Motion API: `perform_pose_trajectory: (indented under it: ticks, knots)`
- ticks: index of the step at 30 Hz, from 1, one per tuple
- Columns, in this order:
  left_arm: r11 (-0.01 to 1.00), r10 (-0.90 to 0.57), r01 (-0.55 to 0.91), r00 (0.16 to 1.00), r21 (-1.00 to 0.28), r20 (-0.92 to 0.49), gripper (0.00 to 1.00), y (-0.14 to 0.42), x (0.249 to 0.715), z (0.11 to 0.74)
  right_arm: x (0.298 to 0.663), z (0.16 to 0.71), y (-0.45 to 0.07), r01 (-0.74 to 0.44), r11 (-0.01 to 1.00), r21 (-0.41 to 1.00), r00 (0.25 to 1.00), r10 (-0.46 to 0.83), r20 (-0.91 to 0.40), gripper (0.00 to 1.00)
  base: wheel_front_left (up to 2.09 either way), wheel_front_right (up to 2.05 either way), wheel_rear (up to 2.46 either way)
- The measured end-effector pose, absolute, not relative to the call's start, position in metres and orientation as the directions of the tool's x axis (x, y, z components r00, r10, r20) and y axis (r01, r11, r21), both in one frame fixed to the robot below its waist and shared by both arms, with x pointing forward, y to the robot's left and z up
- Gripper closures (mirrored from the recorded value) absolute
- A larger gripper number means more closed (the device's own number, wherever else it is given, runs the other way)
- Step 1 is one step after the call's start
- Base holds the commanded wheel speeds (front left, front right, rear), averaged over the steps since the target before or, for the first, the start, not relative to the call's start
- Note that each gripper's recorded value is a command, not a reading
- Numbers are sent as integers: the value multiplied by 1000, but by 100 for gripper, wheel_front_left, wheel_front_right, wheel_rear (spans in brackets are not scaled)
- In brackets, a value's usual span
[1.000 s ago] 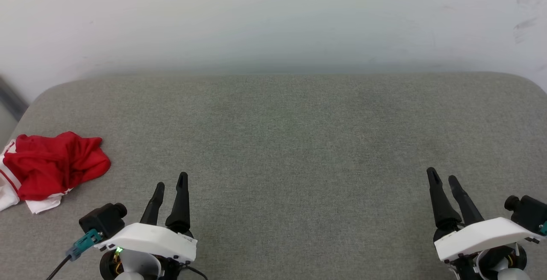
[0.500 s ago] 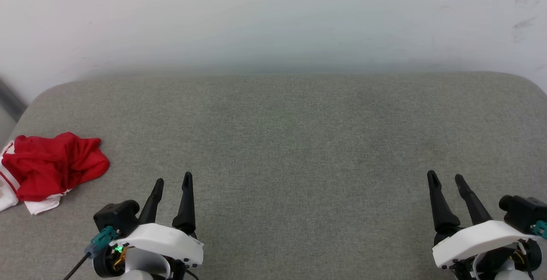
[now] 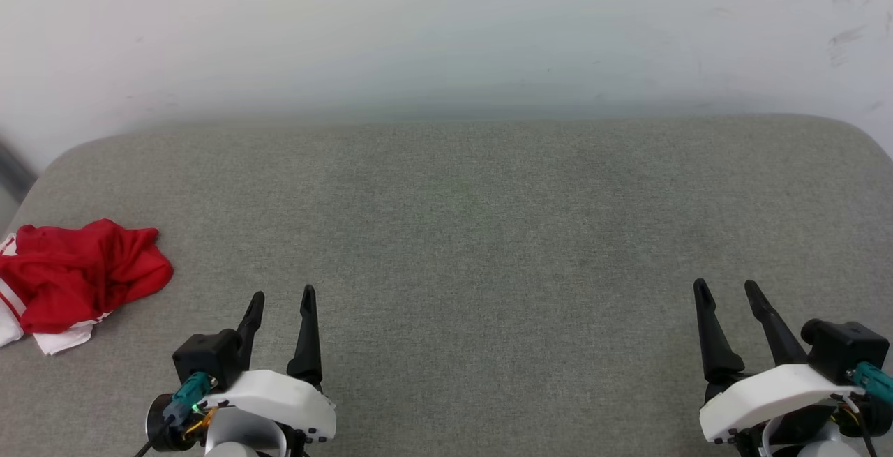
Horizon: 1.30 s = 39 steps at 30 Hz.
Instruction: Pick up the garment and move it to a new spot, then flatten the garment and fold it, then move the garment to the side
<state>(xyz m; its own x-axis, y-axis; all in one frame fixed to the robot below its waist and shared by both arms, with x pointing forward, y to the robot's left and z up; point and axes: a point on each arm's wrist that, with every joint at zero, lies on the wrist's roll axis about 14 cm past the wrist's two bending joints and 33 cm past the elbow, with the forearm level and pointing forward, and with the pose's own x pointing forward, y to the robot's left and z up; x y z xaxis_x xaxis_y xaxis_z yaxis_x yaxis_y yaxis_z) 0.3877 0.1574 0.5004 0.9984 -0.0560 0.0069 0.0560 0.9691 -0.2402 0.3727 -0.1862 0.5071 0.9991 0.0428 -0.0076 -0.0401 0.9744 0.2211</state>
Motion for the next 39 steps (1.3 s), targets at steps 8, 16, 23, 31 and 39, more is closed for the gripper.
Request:
perform_pose_trajectory:
  ticks: [8, 16, 23, 31, 39]
  knots:
    - [983, -66, 67, 998, -168, 15, 0, 155, 386, 500, 373, 509, -183, -52, 986, 159, 999, 52, 6, 0, 0, 0, 0]
    - [992, -70, 73, 997, -102, 31, 0, 154, 387, 502, 373, 511, -182, -60, 991, 119, 998, 59, 18, 0, 0, 0, 0]
    - [996, -69, 71, 997, -56, 40, 0, 154, 386, 502, 374, 512, -178, -71, 993, 91, 997, 69, 26, 0, 0, 0, 0]
    - [999, -47, 48, 998, -19, 53, 0, 161, 382, 504, 378, 514, -169, -100, 993, 54, 995, 98, 36, 0, 0, 0, 0]
    - [999, 35, -35, 997, 4, 75, 0, 187, 369, 509, 390, 517, -131, -213, 977, 19, 976, 212, 49, 0, 0, 0, 0]
